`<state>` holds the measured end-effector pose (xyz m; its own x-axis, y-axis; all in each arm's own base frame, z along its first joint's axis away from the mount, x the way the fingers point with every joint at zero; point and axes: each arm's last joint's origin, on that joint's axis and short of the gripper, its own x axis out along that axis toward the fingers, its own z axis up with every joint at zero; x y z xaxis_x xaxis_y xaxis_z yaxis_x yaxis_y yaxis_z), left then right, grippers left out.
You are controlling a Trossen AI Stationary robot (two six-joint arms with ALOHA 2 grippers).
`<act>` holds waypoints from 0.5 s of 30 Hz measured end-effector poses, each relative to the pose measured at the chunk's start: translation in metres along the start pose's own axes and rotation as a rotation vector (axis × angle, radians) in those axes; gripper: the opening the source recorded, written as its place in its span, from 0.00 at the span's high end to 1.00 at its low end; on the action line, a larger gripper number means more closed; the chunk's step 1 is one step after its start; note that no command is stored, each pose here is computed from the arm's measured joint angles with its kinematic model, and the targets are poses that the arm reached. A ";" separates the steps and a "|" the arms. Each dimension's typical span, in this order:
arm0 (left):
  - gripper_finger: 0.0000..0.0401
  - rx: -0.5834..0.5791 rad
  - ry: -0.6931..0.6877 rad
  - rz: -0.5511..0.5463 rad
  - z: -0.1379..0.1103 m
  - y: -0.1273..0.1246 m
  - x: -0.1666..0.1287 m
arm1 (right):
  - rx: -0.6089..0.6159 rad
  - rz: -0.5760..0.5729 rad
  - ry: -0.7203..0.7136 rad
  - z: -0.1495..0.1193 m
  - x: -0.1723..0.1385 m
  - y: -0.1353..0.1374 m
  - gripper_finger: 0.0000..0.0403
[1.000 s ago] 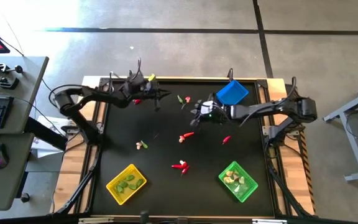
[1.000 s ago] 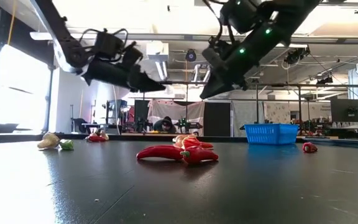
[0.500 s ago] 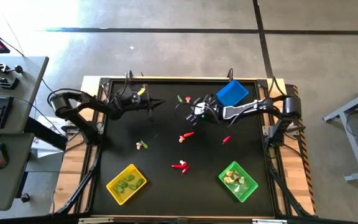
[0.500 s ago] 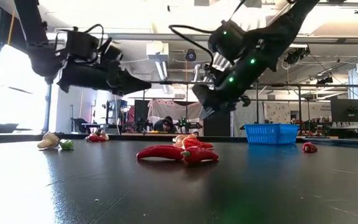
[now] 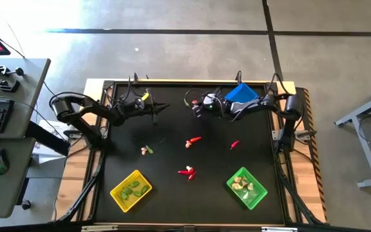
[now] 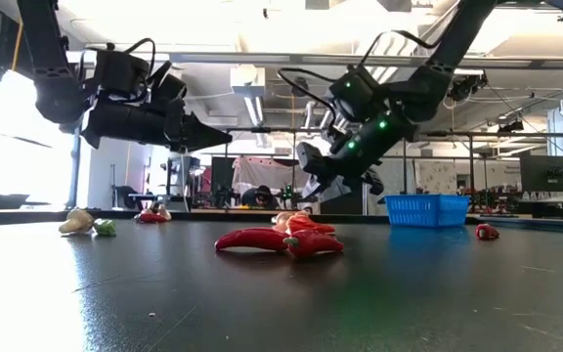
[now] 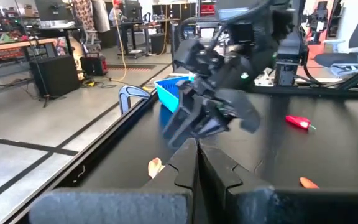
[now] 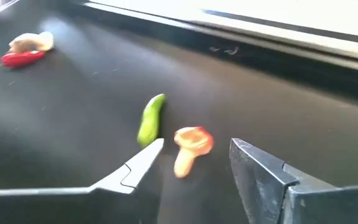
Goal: Sort produce into baskets
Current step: Put the red mushroom into the green bin
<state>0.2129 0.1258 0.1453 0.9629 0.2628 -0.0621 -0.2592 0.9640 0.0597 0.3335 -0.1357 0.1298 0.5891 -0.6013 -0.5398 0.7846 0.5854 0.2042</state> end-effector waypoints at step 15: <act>1.00 0.000 0.000 -0.002 0.000 0.000 0.000 | -0.048 0.046 0.030 0.010 0.028 0.000 0.64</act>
<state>0.2131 0.1256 0.1453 0.9633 0.2611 -0.0626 -0.2576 0.9644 0.0595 0.3521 -0.1576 0.1230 0.6178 -0.5570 -0.5550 0.7463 0.6378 0.1906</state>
